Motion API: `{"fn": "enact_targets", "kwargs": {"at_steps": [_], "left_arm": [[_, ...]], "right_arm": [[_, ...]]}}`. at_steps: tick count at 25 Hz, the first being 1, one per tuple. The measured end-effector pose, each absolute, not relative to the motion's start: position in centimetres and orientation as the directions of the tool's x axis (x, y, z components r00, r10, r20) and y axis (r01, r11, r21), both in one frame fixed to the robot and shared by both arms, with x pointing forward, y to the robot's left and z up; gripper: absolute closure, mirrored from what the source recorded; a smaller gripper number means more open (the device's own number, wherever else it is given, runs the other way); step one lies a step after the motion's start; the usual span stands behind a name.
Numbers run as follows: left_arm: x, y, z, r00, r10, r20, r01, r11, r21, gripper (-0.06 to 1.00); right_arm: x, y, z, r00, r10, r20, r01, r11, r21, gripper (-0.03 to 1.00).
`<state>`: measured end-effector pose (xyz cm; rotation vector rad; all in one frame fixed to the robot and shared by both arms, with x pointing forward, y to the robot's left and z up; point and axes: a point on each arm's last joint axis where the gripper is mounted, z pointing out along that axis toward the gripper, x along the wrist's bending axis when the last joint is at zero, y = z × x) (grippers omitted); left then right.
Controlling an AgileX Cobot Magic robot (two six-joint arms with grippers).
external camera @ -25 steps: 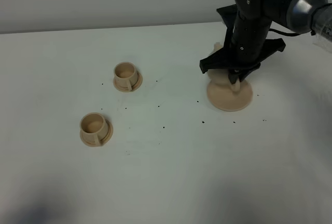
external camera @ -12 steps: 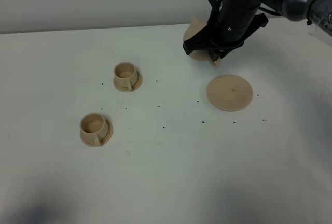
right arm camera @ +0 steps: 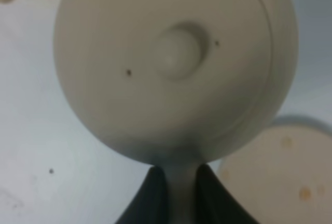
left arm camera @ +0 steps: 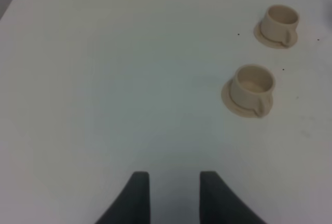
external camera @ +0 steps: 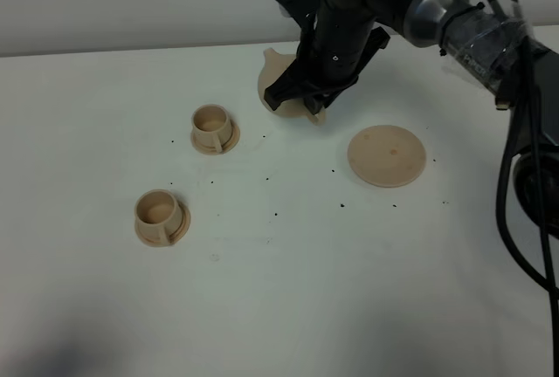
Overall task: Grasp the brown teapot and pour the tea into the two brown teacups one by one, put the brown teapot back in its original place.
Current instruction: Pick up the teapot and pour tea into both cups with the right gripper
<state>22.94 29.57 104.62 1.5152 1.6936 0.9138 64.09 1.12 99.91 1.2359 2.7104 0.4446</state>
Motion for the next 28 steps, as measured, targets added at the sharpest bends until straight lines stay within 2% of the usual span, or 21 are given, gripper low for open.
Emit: {"fn": "enact_targets", "kwargs": {"at_steps": [5,10,19,28], "left_arm": [[22.9,29.6,104.6,-0.093,0.995,-0.033,0.519,0.076,0.851,0.66],[22.9,29.6,104.6,-0.093,0.995,-0.033,0.519,0.076,0.851,0.66],[22.9,29.6,104.6,-0.092,0.995,-0.034,0.519,0.077,0.851,0.66],[22.9,29.6,104.6,-0.092,0.995,-0.034,0.519,0.077,0.851,0.66]], "right_arm": [[63.9,3.7,99.3,-0.729,0.679,-0.091,0.617,0.708,0.344,0.84],[63.1,4.9,98.3,-0.783,0.61,-0.12,0.553,0.771,0.316,0.84],[62.5,6.0,96.9,-0.838,0.478,-0.262,0.423,0.874,0.24,0.84],[63.0,5.7,95.8,-0.84,0.404,-0.362,0.368,0.915,0.166,0.84]]}}
